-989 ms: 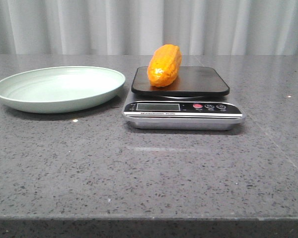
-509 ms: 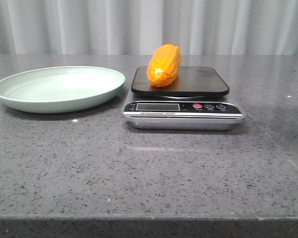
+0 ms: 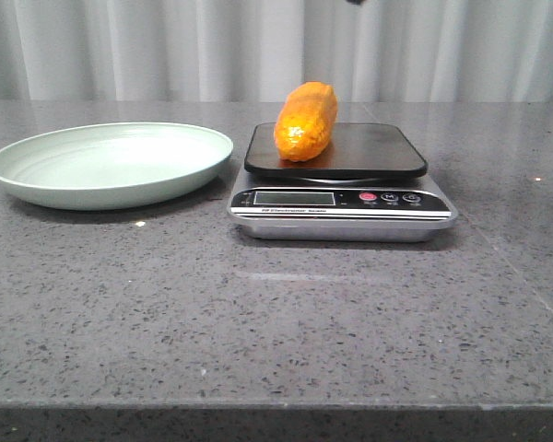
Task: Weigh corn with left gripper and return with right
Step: 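Lower the right gripper over the corn on the scale and close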
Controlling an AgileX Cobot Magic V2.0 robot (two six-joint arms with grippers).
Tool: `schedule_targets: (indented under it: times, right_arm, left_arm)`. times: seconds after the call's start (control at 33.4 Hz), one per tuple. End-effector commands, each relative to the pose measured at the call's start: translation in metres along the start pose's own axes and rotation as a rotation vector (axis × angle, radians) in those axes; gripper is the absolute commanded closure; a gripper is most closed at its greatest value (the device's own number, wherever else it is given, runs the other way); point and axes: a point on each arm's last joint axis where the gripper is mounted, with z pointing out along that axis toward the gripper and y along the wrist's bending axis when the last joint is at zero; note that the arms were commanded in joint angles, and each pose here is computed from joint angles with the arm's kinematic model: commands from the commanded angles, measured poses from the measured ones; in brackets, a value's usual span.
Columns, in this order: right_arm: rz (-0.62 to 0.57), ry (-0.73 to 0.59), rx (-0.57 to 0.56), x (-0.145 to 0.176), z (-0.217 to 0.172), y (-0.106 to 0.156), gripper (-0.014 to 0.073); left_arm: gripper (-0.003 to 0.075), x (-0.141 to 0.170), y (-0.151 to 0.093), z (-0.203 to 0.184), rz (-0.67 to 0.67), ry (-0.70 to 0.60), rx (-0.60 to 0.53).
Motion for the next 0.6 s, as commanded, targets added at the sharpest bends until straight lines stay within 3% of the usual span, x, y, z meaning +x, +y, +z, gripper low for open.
schedule_targets:
  times: [0.0,0.21,0.57]
  right_arm:
    - [0.062,-0.049,0.071,-0.015,-0.016,0.004,0.009]
    - [0.138,0.079,0.184,-0.014,0.018,0.011,0.009]
    - [0.121,0.199,0.261,-0.004,0.072,0.014,0.009]
  left_arm:
    - [0.0588,-0.013,-0.002,-0.006,0.0,-0.105,0.022]
    - [0.0588,-0.013,-0.002,-0.006,0.0,-0.105,0.022]
    - [0.0588,-0.013,-0.002,-0.006,0.0,-0.105,0.022]
